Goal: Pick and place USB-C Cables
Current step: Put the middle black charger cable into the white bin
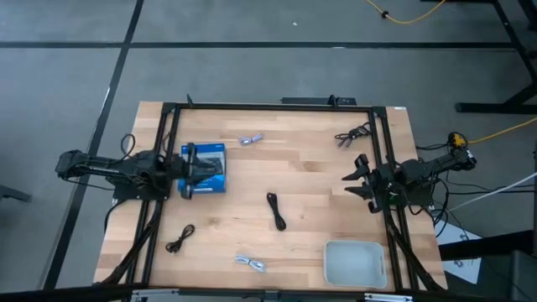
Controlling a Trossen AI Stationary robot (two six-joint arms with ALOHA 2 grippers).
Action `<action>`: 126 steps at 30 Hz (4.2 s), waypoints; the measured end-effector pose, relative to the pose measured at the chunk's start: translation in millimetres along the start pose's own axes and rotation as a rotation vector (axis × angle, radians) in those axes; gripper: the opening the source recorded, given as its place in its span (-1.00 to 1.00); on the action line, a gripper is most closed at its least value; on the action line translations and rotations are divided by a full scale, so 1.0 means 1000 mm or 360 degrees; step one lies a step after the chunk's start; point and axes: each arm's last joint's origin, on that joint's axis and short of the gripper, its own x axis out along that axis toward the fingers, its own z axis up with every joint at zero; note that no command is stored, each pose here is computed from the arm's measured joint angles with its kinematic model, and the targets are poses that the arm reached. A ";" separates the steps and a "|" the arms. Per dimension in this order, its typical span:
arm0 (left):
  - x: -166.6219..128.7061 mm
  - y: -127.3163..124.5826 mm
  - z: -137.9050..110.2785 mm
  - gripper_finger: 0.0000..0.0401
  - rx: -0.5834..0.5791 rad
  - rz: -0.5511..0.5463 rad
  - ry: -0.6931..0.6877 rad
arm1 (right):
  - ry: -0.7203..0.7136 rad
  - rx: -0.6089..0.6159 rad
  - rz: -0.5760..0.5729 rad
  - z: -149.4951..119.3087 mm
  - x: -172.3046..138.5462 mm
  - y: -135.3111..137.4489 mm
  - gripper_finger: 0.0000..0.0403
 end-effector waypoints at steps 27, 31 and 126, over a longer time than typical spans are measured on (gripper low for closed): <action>0.006 0.004 0.054 -0.42 0.0063 0.0186 -0.0572 | -0.0420 -0.0102 -0.0211 0.026 -0.002 -0.002 -0.24; 0.029 0.004 0.066 -0.43 0.0113 0.0249 -0.0436 | -0.0473 -0.0176 -0.0240 0.030 -0.001 -0.003 -0.24; 0.179 0.001 0.050 -0.43 -0.0263 0.0071 0.0482 | 0.0318 0.0182 -0.1062 0.008 0.073 -0.052 -0.24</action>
